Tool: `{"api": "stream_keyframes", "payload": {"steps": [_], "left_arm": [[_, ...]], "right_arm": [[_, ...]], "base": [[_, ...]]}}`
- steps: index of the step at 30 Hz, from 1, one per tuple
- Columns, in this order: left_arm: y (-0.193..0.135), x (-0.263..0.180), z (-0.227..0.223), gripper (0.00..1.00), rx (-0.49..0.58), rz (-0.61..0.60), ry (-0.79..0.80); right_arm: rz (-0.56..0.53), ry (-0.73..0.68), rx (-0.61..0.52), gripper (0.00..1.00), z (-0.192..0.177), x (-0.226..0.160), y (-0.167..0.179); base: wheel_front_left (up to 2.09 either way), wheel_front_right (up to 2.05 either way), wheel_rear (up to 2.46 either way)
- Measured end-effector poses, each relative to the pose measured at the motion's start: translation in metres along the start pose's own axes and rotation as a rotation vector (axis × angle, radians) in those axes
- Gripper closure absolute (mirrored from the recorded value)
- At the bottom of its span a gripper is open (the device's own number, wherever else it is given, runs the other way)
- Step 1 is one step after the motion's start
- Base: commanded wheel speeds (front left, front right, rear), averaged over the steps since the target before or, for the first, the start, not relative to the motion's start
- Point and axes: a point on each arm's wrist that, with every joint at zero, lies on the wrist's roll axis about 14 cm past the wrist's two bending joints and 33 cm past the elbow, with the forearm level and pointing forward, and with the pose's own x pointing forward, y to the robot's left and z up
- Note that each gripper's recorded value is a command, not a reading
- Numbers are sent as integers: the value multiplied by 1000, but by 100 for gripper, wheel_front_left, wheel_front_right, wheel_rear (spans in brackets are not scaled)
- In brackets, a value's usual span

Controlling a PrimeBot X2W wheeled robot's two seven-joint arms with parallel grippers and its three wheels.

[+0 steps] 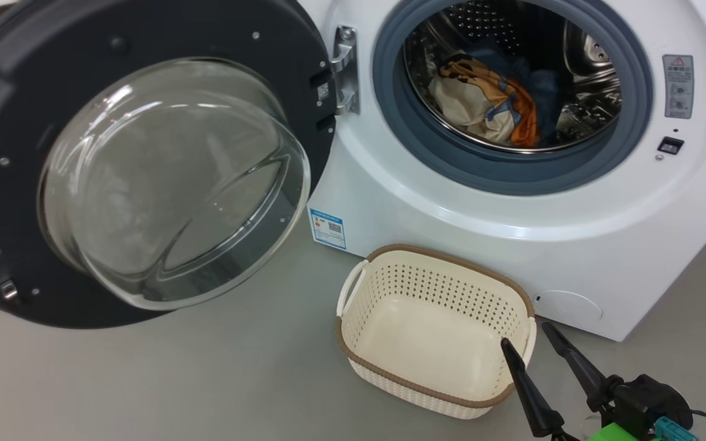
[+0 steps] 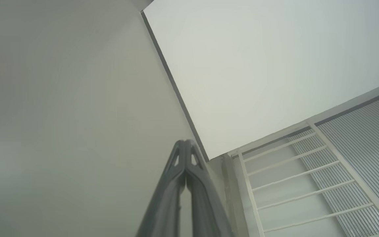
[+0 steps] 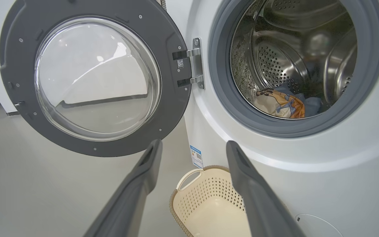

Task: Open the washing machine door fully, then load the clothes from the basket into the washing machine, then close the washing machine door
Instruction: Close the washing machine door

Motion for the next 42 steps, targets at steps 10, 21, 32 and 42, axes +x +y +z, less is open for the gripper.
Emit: {"api": "stream_keyframes", "payload": {"steps": [10,21,32,42], "left_arm": [[-63,16,-35,100,-164,-56,139],[-125,11,-83,100,-271,-155,337],[-145,-3,-124,100,-287,-174,461],[-150,-11,-148,100,-283,-181,537]], "right_arm": [[-39,23,-7,0,-6,-12,-15],[-78,48,-5,0,-15,-21,-31],[-103,66,-5,0,-19,-31,-39],[-149,77,-36,0,-17,-46,-58]], "base": [[0,0,0],[0,0,0],[0,0,0],[0,0,0]]}}
